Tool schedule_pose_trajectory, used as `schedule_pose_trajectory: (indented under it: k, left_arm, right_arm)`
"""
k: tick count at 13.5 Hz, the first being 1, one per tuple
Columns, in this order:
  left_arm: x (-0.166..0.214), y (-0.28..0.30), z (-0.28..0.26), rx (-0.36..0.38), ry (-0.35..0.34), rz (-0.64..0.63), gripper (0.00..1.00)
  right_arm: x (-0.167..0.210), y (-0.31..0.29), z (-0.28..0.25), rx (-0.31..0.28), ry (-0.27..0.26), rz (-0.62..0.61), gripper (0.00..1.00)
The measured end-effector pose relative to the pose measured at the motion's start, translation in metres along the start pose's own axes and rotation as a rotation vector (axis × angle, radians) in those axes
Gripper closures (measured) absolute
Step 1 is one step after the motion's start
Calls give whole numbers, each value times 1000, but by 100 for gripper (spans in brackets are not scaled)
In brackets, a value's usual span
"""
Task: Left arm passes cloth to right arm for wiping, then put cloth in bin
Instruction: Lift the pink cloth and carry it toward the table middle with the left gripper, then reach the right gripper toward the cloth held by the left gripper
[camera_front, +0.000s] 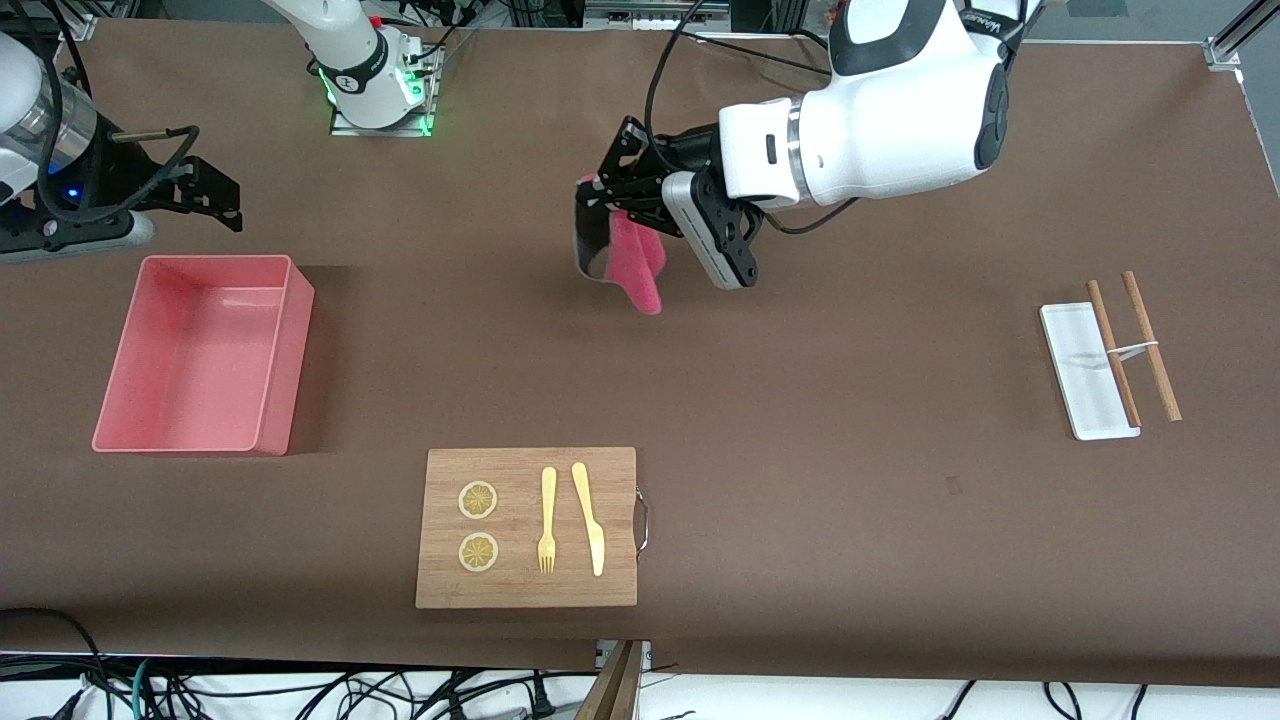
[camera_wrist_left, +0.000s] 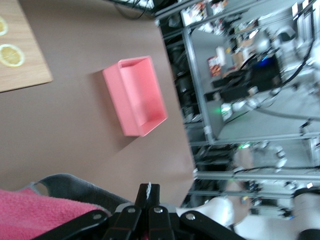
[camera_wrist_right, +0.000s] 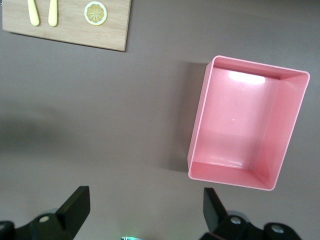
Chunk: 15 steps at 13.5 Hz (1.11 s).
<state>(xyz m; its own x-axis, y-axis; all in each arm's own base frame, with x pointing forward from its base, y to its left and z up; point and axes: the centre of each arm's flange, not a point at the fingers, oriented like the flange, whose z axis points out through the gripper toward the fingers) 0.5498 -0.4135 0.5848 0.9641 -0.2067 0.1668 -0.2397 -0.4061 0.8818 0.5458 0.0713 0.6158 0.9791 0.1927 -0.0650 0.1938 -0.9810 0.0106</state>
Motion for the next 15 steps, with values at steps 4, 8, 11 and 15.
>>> schedule_pose_trajectory:
  k: [4,8,11,15]
  left_arm:
    - [1,14,8,-75,75,-44,98]
    - [-1,18,15,-81,86,-50,98]
    - [0,14,16,-81,87,-58,98]
    - [1,12,15,-81,90,-60,98]
  right_arm:
    - [-3,-27,-1,19,-25,-266,0]
    - [-4,-43,-2,212,31,-641,0]
    - [5,-67,8,419,111,-842,0]
    - [47,-92,64,706,229,-1019,0]
